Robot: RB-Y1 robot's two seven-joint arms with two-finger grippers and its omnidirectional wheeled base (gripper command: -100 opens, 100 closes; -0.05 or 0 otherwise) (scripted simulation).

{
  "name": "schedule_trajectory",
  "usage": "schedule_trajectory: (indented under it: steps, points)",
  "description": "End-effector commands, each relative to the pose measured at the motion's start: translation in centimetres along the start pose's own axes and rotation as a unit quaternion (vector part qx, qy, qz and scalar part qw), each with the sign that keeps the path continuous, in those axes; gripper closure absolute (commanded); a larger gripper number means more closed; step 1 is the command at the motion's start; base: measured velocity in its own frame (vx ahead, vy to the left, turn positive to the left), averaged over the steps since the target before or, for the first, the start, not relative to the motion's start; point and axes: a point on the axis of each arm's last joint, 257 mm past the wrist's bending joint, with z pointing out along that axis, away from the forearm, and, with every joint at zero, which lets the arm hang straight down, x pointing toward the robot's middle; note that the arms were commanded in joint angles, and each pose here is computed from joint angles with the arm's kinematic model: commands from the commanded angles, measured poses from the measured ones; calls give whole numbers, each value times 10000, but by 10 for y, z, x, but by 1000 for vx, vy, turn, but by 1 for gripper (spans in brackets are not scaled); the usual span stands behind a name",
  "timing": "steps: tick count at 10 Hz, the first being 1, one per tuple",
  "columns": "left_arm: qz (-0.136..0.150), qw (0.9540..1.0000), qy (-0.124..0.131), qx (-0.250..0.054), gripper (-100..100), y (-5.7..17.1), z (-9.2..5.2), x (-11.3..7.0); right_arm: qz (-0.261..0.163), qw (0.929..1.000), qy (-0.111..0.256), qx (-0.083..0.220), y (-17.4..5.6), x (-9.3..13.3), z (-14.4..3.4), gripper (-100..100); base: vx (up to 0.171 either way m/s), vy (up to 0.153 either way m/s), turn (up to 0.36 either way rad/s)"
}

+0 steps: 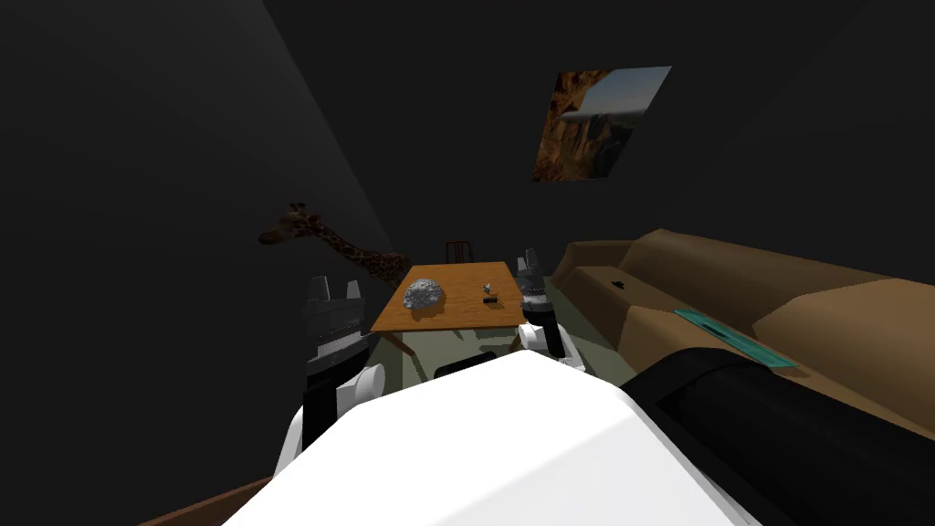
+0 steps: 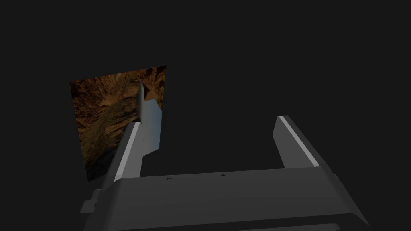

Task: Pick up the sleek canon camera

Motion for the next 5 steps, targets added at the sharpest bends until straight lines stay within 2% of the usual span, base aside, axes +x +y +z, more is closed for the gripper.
schedule_trajectory:
  steps: [1,5]
  points:
    - [0,10000,0,0,0,0,0,0,-112,9998,166,24,-4,1,0,-100,-6,3,30]
    - [0,10000,0,0,0,0,0,0,-594,9953,724,264,-31,1,-6,-100,-16,3,87]
